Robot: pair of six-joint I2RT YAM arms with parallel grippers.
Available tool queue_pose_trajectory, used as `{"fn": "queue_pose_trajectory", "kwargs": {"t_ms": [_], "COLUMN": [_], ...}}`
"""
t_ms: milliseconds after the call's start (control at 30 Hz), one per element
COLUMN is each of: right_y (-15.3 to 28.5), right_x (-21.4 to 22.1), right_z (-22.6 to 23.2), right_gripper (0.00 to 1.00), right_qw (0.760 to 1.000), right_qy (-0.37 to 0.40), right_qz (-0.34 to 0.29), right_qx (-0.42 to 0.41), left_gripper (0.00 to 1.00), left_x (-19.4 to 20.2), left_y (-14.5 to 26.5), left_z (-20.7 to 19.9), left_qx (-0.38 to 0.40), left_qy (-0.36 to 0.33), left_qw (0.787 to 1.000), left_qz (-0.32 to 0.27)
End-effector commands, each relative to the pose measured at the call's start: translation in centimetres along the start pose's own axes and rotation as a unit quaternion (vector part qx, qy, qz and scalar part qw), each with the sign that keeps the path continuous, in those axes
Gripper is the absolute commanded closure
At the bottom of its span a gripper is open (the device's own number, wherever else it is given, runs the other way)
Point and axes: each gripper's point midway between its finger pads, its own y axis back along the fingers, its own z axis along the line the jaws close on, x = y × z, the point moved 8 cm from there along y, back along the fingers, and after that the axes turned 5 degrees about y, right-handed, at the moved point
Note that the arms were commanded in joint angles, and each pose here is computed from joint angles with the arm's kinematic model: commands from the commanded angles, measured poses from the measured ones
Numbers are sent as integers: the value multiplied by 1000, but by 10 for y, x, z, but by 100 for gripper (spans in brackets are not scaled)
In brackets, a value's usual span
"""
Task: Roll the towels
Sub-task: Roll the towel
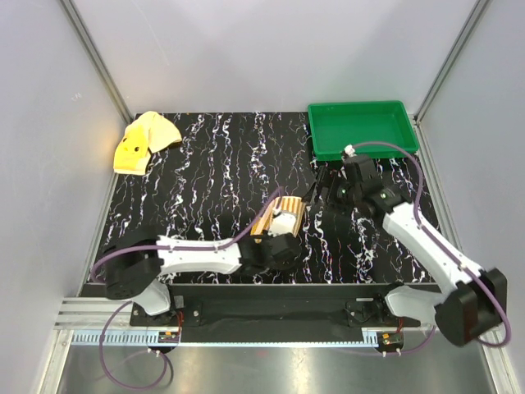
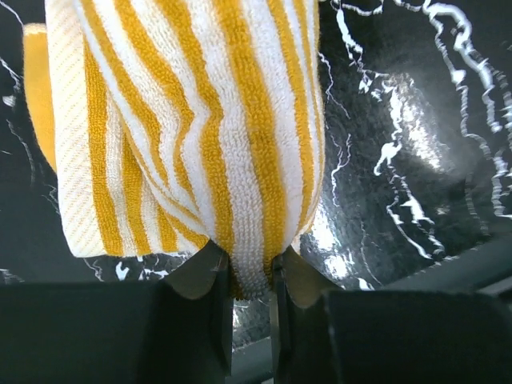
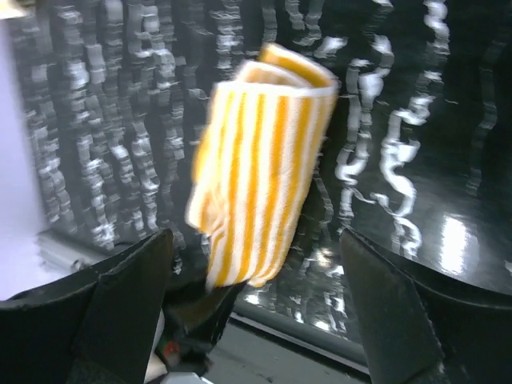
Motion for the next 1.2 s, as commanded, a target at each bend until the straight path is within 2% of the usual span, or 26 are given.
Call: {"fn": "queue_pose_trajectory", "kwargs": {"t_ms": [0, 133, 167, 233, 400, 533, 600, 700, 733, 933, 1167], "right_y": [2, -6, -7, -16, -31, -41, -48, -59, -62, -85, -116], "right_x": [9, 24, 25, 33, 45, 49, 49, 52, 53, 61, 71], "right_z": [13, 12, 14, 10, 8, 9, 9, 6, 6, 1, -2], "right_gripper": [8, 7, 7, 7, 6, 3, 0, 0, 0, 0, 0], "right_qw": [995, 988, 985, 982, 973, 965, 961, 959, 959, 947, 932], "right_qy": [0, -8, -10, -13, -26, -26, -24, -27, -28, -32, -43], "right_qz": [-16, -9, -11, -5, 4, 5, 1, 3, 5, -4, 12], "right_qx": [-99, -155, -173, -187, -229, -262, -276, -281, -283, -319, -360], "left_gripper": [95, 96, 97, 97, 98, 98, 98, 98, 98, 100, 100], "left_x": [-13, -12, -21, -19, -16, -22, -17, -12, -16, -1, 5], "left_y": [12, 9, 14, 11, 13, 16, 13, 9, 11, 1, -3], "left_z": [-6, 20, 21, 34, 53, 58, 62, 69, 70, 83, 93], "left_qx": [97, 155, 182, 200, 249, 297, 305, 328, 347, 352, 362], "left_qy": [87, 158, 177, 208, 257, 299, 310, 338, 354, 388, 418], "left_qw": [991, 974, 967, 957, 933, 907, 900, 881, 868, 850, 831], "left_qz": [10, 40, 22, 26, 27, 20, 28, 36, 31, 49, 55]}}
